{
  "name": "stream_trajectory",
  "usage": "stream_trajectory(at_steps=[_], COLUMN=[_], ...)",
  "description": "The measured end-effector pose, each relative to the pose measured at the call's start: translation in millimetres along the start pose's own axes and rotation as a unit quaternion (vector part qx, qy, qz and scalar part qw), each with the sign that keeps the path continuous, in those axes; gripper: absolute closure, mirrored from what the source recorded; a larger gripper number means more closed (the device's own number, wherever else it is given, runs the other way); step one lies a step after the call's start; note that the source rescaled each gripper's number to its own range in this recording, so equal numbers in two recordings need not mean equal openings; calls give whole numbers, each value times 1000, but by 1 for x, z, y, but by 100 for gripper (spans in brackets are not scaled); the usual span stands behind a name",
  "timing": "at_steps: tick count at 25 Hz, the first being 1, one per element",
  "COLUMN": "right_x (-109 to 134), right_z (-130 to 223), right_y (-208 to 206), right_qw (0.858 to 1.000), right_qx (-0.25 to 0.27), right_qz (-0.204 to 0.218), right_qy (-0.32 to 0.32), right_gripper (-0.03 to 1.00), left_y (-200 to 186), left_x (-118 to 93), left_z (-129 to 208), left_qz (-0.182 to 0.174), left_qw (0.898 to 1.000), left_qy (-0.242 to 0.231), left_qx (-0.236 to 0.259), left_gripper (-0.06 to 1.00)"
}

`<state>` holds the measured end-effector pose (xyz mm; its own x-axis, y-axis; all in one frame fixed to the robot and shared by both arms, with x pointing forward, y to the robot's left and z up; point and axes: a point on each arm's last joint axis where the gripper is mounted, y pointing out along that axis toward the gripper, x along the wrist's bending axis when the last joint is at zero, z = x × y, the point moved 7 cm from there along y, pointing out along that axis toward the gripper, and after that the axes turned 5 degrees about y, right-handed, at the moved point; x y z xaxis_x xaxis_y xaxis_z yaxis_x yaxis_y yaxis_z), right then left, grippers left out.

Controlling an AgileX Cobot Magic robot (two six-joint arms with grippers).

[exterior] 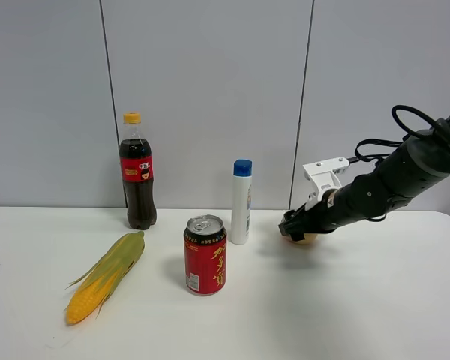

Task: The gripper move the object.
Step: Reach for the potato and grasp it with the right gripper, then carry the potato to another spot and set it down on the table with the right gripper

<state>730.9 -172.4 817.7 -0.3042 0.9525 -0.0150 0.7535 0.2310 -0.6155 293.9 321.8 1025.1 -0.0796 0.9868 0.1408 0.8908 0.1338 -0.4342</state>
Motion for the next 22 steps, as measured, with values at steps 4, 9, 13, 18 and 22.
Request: stream_trajectory(at_steps=[4,9,13,18,22], right_x=[0,-1,-3,-9,-7], right_z=[5,-1,-8,-26,-46], right_y=[0,-8,-19,-49,-85], right_qw=[1000,1000,999,997,995], right_qx=[20,28,41,67,84], right_qz=[3,8,13,32,44], right_qy=[2,12,-1,-7,-10], right_gripper=[64,92,95,95,96], left_y=[0,0,0,0,0], left_x=[0,0,0,0,0], left_z=[0,0,0,0,0], left_qz=[0,0,0,0,0], left_qw=[1000,1000,1000,1000,1000], left_qy=[0,0,0,0,0], left_qx=[0,0,0,0,0], left_gripper=[-6,-6,-6,-6,-6])
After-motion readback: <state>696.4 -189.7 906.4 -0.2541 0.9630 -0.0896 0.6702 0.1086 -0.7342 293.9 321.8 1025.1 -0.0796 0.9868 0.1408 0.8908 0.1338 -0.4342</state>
